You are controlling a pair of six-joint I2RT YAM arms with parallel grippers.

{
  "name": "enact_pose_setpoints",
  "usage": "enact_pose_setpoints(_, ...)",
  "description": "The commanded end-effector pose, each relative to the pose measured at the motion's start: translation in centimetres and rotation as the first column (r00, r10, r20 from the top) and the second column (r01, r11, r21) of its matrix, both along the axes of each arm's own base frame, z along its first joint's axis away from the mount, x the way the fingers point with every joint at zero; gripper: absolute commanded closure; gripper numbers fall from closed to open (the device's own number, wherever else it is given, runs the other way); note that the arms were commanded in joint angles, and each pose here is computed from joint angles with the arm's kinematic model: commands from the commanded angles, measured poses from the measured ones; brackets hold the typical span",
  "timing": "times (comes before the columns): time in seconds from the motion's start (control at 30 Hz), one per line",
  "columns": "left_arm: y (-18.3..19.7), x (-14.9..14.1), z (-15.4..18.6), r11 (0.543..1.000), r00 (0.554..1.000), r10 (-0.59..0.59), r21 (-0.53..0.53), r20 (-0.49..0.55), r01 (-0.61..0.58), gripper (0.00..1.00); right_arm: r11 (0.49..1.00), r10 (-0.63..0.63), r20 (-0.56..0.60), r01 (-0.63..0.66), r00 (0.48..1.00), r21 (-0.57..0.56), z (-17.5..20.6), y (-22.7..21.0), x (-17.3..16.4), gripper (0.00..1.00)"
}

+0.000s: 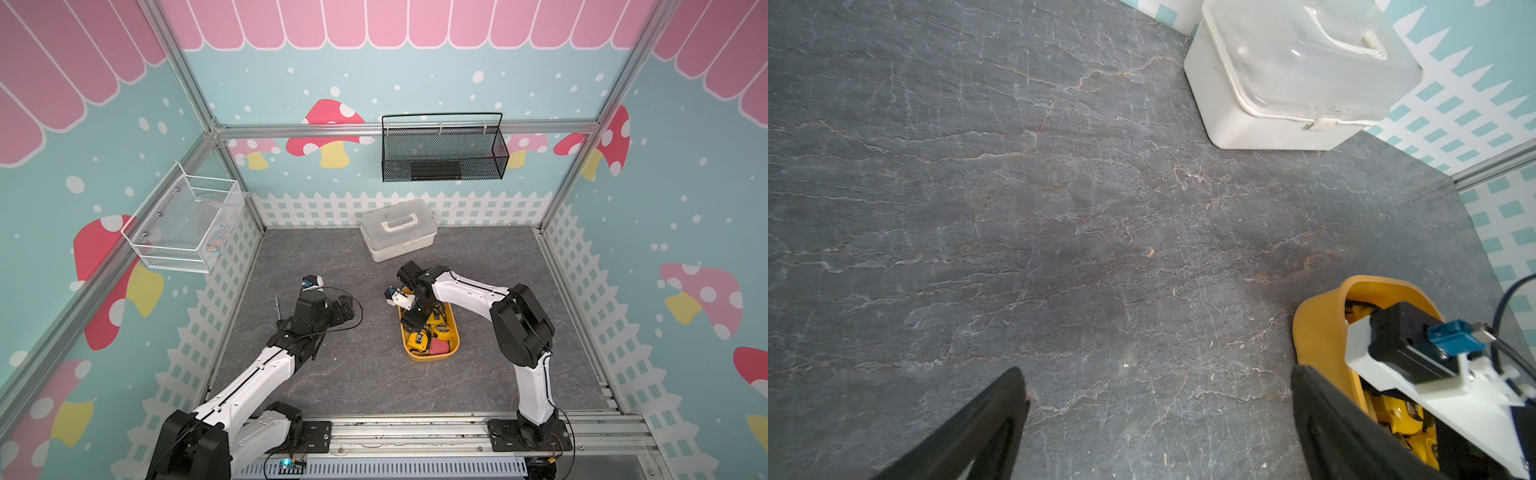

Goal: Take the tape measure out of the storage box
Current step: Pick up the tape measure from the storage box.

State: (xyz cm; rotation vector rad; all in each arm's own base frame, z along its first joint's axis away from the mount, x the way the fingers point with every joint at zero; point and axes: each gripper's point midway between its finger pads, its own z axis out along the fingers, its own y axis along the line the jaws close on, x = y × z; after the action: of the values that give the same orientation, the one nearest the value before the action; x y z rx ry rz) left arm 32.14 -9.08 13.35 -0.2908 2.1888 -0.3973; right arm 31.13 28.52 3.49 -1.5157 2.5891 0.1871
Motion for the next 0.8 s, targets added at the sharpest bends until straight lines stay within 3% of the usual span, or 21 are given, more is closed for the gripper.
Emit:
enact_pose_setpoints(0.0,0.1,-0.1,-0.5,1.0,1.0,0.004,-0.007,-0.023,-0.004,0.01,0.999,0.023,-0.004,-0.023,1.0,-0.027,-0.4,-0.1,-0.1,0.31)
enact_pose_setpoints(0.37,0.1,-0.5,-1.1,1.0,1.0,0.008,-0.02,-0.025,-0.009,0.01,1.0,0.023,-0.026,-0.023,0.999,-0.001,-0.4,0.5,-0.4,0.38)
enact_pose_setpoints(0.77,0.1,-0.6,-1.3,1.0,1.0,0.012,-0.028,-0.029,-0.013,0.01,1.0,0.015,-0.054,-0.015,0.998,-0.017,-1.4,0.1,-0.9,0.38)
